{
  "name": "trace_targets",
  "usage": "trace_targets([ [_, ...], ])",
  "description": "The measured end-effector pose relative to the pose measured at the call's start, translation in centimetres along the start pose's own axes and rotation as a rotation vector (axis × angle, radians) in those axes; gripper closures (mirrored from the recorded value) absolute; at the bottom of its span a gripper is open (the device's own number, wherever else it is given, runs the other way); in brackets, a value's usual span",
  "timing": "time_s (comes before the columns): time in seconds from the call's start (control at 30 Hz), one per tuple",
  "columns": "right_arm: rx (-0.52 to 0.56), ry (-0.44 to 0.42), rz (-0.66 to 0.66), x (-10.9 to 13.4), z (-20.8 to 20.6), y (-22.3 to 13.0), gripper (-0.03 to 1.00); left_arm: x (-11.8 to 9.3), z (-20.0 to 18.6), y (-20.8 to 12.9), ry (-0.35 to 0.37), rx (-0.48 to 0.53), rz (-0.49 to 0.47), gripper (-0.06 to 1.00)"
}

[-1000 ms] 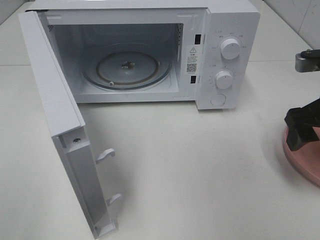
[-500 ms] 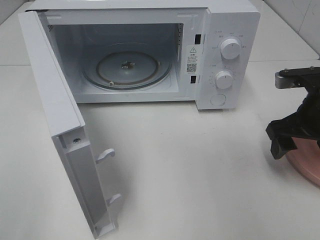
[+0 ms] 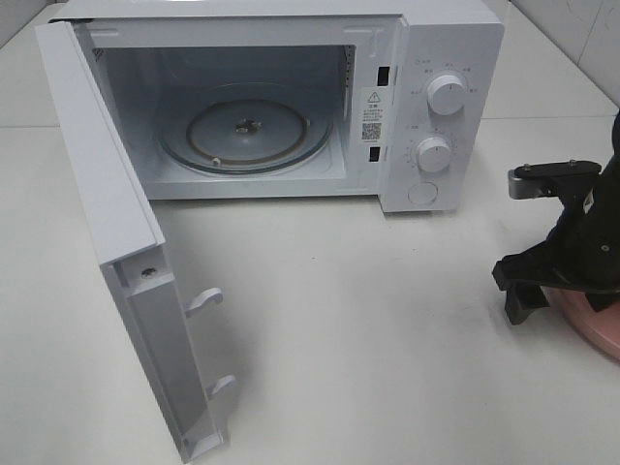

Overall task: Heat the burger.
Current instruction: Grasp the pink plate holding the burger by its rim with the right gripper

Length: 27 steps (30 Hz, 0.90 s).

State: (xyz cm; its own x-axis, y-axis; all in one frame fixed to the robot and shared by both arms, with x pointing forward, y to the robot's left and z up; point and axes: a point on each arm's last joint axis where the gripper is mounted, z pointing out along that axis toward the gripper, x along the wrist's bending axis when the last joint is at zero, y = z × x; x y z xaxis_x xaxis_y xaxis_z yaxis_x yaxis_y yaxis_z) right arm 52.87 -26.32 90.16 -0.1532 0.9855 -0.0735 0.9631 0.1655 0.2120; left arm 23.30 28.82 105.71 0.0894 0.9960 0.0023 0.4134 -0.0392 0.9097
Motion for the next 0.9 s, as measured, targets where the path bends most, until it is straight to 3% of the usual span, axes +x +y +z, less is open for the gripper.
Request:
trace_targets([
  [0.27,0.005,0.002,-0.007,0.1,1.1,0.1,0.14,0.0,0.0,0.0,0.0,0.0,0.0,-0.03],
  [0.57,-0.012,-0.014,-0.026,0.0,1.5,0.2,0.27,0.0,0.0,0.0,0.0,0.0,0.0,-0.03],
  [0.73,0.014,-0.025,-0.044,-0.1,2.2,0.2,0.39,0.0,0.0,0.0,0.0,0.0,0.0,-0.03],
  [0.8,0.018,-0.034,-0.052,-0.2,2.2,0.2,0.53,0.0,0.0,0.0,0.0,0.0,0.0,-0.03],
  [0.83,0.018,-0.034,-0.052,-0.2,2.2,0.2,0.53,0.0,0.0,0.0,0.0,0.0,0.0,-0.03],
  [0.87,0.013,-0.037,-0.05,-0.3,2.2,0.3,0.64,0.0,0.0,0.0,-0.001,0.0,-0.001,-0.03],
  [0.9,0.013,-0.037,-0.05,-0.3,2.2,0.3,0.64,0.0,0.0,0.0,-0.001,0.0,-0.001,-0.03],
])
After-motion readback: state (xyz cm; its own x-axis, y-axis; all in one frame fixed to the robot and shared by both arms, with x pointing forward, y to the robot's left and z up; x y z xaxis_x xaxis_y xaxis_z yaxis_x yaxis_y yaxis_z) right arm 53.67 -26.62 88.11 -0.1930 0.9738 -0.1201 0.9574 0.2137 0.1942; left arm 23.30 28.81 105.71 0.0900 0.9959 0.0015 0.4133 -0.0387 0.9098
